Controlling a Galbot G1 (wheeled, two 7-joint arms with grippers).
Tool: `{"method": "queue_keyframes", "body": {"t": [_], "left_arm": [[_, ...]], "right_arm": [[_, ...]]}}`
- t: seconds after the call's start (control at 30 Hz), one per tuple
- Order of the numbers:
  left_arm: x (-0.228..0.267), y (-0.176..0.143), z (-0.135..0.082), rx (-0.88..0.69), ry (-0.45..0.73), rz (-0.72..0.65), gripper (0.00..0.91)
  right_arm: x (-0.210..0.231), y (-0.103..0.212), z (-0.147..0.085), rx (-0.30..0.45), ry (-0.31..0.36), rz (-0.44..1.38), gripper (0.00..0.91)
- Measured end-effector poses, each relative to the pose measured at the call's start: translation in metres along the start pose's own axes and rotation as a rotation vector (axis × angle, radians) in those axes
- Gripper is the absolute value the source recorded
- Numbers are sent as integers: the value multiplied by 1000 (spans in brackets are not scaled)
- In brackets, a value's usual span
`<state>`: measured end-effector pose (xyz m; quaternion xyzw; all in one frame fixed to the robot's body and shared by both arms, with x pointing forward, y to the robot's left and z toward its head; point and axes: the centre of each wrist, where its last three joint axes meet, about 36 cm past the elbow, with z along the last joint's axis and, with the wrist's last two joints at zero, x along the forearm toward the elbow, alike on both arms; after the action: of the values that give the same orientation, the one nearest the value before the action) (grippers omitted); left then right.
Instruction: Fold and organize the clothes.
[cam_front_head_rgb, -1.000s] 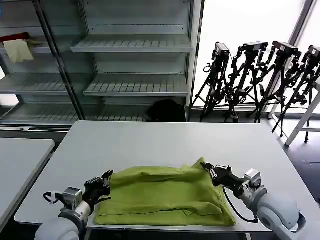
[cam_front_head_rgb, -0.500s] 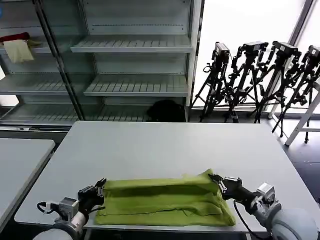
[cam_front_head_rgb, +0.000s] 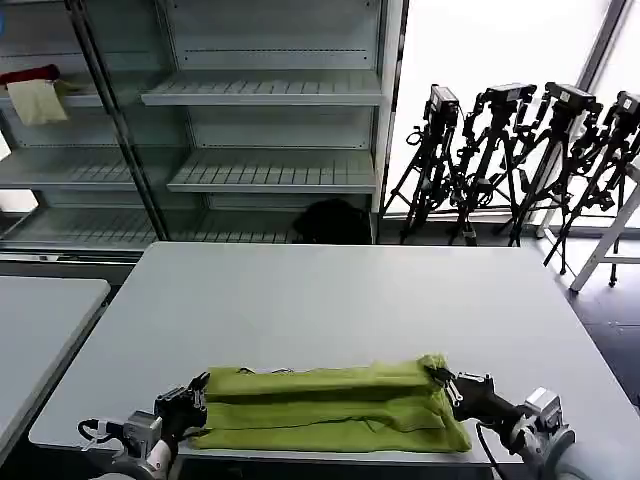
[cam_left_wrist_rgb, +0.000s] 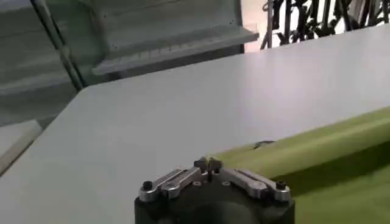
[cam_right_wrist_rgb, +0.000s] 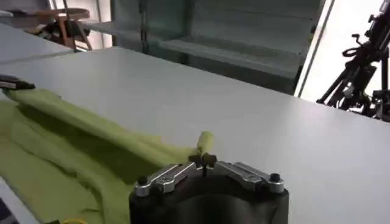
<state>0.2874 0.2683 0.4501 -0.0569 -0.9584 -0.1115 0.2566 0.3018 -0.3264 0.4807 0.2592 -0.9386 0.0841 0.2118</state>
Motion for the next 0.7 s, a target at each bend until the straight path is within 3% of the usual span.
{"method": "queue_keyframes", "body": {"t": [0.03,0.1,0.13,0.17,0.23,0.37,0.4,0.5,0.53,0.7], "left_arm": [[0,-1,1,-2,2,-2,40],[1,-4,4,-6,3,-6,363],[1,-5,6,-6,4,-8,705],[1,-6,8,-7,4,-12,836],[1,-9,11,-8,5,-14,856],[1,-13,19,-18,8,-9,846],[1,-14,20,-20,4,-10,846],[0,-15,25,-35,-6,-15,846],[0,-15,26,-43,-10,-17,846],[3,-14,29,-84,-27,-26,846]], "right_arm": [[0,1,2,-4,-1,9,0],[0,6,8,-17,-2,32,0],[0,9,11,-25,-4,47,10],[-1,11,14,-33,-4,63,131],[-3,16,20,-49,-5,102,212],[-6,27,33,-82,2,169,232],[-7,31,37,-91,5,186,494],[-8,44,45,-114,12,235,494],[-9,48,47,-120,14,250,907],[-10,67,48,-156,12,333,907]]}}
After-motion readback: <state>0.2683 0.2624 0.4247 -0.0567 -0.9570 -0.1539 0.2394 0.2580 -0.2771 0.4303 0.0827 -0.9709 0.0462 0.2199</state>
